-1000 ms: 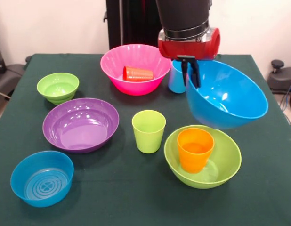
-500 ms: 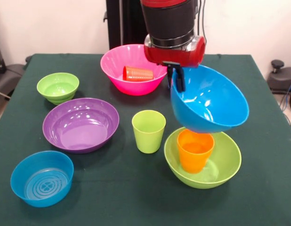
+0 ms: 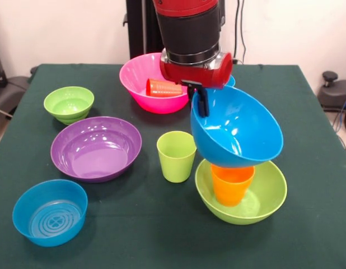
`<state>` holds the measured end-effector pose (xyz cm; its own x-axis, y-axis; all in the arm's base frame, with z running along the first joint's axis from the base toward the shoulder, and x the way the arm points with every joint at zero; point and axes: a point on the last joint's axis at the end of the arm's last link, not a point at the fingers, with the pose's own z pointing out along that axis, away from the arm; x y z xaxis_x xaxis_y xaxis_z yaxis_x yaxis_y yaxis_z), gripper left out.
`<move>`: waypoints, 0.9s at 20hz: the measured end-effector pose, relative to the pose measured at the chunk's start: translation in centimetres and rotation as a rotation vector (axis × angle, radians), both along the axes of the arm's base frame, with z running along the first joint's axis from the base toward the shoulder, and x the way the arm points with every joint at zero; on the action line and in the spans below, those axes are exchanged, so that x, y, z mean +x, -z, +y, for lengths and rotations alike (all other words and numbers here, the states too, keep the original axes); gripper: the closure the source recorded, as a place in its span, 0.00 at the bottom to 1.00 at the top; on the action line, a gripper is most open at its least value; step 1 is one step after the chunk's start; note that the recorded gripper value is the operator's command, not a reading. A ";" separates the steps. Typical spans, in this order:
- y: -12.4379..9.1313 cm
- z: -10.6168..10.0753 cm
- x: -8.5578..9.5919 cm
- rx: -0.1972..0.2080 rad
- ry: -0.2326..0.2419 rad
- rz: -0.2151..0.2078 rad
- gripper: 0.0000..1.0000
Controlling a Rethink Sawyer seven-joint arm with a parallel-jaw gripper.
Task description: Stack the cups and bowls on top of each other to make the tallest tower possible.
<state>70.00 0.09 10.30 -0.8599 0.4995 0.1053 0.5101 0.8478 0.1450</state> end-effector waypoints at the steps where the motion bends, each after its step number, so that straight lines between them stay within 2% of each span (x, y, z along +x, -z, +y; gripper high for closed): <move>1: 0.2 0.0 0.1 -0.003 0.000 0.001 1.00; 10: 1.1 0.9 0.1 -0.015 -0.011 0.010 1.00; 15: 1.2 1.3 0.0 0.007 0.007 0.022 1.00; 18: 1.4 1.3 -0.5 0.031 0.034 0.034 1.00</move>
